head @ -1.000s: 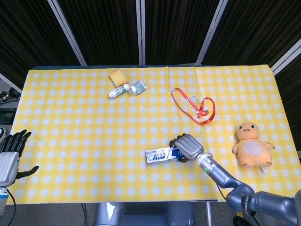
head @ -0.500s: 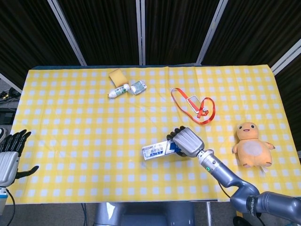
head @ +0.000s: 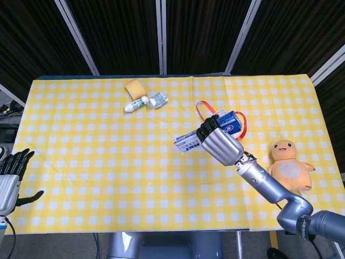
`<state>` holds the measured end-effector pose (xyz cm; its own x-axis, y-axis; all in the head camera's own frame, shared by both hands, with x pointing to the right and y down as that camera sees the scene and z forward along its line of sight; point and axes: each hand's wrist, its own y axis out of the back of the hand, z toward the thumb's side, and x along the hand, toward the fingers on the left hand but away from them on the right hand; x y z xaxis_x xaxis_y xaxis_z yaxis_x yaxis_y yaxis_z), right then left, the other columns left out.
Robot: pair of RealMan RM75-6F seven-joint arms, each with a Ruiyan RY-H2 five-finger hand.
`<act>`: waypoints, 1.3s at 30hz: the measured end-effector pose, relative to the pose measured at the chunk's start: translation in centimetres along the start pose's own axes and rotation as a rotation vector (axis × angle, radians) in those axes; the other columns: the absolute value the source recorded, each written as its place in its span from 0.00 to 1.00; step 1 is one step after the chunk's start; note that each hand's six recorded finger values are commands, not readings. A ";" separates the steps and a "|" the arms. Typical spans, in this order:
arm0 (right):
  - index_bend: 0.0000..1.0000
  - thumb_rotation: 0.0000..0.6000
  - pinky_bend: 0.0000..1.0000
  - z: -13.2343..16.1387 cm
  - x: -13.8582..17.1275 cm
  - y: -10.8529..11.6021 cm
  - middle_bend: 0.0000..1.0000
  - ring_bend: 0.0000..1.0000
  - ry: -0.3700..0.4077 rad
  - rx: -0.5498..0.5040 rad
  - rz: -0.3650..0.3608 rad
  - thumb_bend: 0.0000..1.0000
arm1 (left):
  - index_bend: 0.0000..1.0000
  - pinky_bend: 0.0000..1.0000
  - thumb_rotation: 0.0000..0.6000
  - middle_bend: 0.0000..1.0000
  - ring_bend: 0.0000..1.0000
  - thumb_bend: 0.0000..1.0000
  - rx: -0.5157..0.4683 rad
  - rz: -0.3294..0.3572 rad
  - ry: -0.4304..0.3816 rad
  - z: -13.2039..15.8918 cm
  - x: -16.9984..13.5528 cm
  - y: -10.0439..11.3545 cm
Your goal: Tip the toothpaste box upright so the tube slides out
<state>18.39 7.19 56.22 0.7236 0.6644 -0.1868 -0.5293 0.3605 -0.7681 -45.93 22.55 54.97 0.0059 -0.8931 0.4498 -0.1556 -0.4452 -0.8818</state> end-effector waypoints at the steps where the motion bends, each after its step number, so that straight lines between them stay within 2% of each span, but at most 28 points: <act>1: 0.38 1.00 0.36 -0.6 -0.1 0.5 0.40 0.35 -0.001 0.078 -0.027 0.19 | 0.00 0.00 1.00 0.00 0.00 0.00 0.000 0.000 0.000 0.0 0.0 0.0; 4: 0.36 1.00 0.30 -1.9 -0.2 1.8 0.37 0.32 -0.008 0.220 -0.087 0.19 | 0.00 0.00 1.00 0.00 0.00 0.00 0.000 -0.001 -0.001 0.0 0.0 0.0; 6: 0.36 1.00 0.25 -2.5 -0.3 2.5 0.34 0.27 -0.015 0.258 -0.109 0.19 | 0.00 0.00 1.00 0.00 0.00 0.00 0.002 -0.001 -0.002 0.0 0.0 0.0; 10: 0.35 1.00 0.22 -2.7 -0.5 3.5 0.33 0.24 -0.017 0.307 -0.146 0.19 | 0.00 0.00 1.00 0.00 0.00 0.00 0.001 -0.001 -0.002 0.1 -0.1 0.0; 18: 0.37 1.00 0.23 -2.7 -0.5 4.1 0.35 0.24 -0.022 0.311 -0.162 0.19 | 0.00 0.00 1.00 0.00 0.00 0.00 0.003 -0.002 -0.001 0.1 -0.1 0.0; 23: 0.41 1.00 0.29 -2.9 -0.2 3.7 0.39 0.27 -0.026 0.308 -0.154 0.19 | 0.00 0.00 1.00 0.00 0.00 0.00 0.003 -0.004 -0.001 0.0 0.0 -0.1; 30: 0.43 1.00 0.31 -3.4 0.1 3.2 0.41 0.29 -0.045 0.284 -0.148 0.20 | 0.00 0.00 1.00 0.00 0.00 0.00 0.004 -0.004 0.001 0.0 0.0 -0.1; 39: 0.43 1.00 0.32 -7.3 0.7 2.9 0.41 0.30 -0.147 0.316 -0.143 0.21 | 0.00 0.00 1.00 0.00 0.00 0.00 0.006 -0.007 0.004 0.0 0.1 -0.2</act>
<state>20.61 3.92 49.44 0.7409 0.6714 0.0160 -0.5546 0.6252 -0.5491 -45.92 22.59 55.17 0.0030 -0.8899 0.4562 -0.1498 -0.4515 -0.8796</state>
